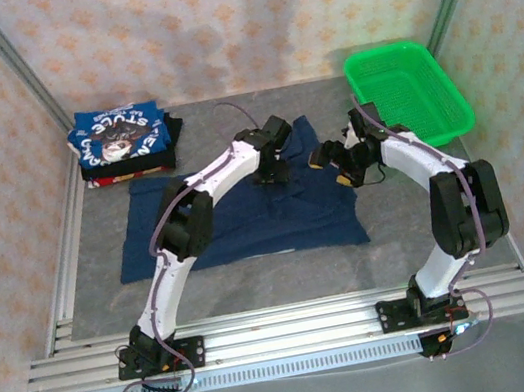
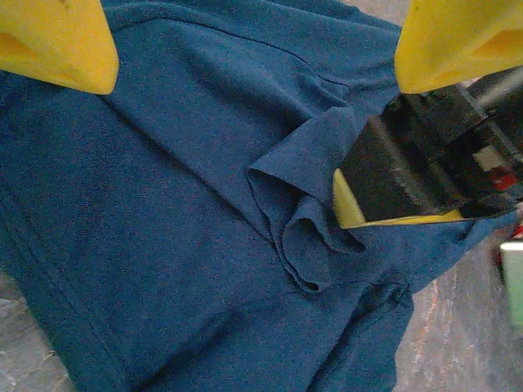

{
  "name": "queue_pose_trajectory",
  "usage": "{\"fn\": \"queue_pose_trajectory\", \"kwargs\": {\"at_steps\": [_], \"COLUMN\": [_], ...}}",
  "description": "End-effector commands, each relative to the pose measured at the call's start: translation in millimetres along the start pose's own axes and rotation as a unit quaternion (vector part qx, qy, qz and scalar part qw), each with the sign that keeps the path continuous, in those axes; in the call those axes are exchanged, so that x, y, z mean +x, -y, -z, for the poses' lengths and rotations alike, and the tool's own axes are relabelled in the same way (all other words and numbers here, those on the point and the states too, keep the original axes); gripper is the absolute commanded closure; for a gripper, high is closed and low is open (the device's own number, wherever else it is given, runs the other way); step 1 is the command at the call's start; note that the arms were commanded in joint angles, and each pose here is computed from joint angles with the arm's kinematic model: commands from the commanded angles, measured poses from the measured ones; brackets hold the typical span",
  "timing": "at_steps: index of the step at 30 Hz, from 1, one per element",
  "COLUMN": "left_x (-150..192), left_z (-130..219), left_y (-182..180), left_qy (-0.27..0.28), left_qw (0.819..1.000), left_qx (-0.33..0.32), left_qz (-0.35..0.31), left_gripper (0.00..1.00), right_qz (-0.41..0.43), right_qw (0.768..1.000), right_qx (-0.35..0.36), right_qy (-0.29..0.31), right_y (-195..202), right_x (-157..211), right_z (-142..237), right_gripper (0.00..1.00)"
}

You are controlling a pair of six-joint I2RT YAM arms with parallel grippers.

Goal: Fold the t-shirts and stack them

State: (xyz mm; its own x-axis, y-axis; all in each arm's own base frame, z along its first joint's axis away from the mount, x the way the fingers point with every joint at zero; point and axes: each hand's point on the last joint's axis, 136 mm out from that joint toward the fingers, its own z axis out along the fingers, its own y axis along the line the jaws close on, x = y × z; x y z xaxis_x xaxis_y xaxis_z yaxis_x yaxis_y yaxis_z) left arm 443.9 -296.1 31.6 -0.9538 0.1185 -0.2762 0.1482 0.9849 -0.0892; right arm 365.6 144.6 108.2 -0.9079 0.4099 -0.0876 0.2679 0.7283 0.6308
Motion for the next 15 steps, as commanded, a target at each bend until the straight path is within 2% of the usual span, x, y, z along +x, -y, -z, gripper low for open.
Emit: {"fn": "queue_pose_trajectory", "kwargs": {"at_steps": [1, 4, 6, 7, 15], "left_x": [3.9, 10.0, 8.5, 4.8, -11.0], "left_z": [-0.9, -6.4, -3.2, 2.1, 28.8], "left_y": [8.3, 2.0, -3.0, -6.2, -14.9], "left_qy": [-0.01, -0.02, -0.013, -0.004, 0.03], "left_qw": [1.0, 1.0, 0.999, 1.0, 0.999], "left_qx": [0.005, -0.01, -0.022, -0.026, -0.024], "left_qz": [-0.02, -0.022, -0.019, -0.015, -0.004], "left_gripper": [0.62, 0.78, 0.94, 0.98, 1.0], "right_qz": [-0.013, -0.019, -0.017, -0.014, 0.01], "right_qw": [1.0, 0.999, 1.0, 1.0, 0.999], "right_qx": [-0.019, -0.026, -0.024, -0.024, -0.002], "right_qy": [0.003, 0.001, -0.005, -0.008, -0.033], "right_y": [-4.8, -9.0, -12.2, -14.5, -30.0], "right_x": [-3.9, -7.3, -8.0, -8.4, -5.6], "right_z": [-3.3, -8.0, -12.2, -14.6, -40.4], "right_gripper": [0.13, 0.14, 0.15, 0.16, 0.19]}}
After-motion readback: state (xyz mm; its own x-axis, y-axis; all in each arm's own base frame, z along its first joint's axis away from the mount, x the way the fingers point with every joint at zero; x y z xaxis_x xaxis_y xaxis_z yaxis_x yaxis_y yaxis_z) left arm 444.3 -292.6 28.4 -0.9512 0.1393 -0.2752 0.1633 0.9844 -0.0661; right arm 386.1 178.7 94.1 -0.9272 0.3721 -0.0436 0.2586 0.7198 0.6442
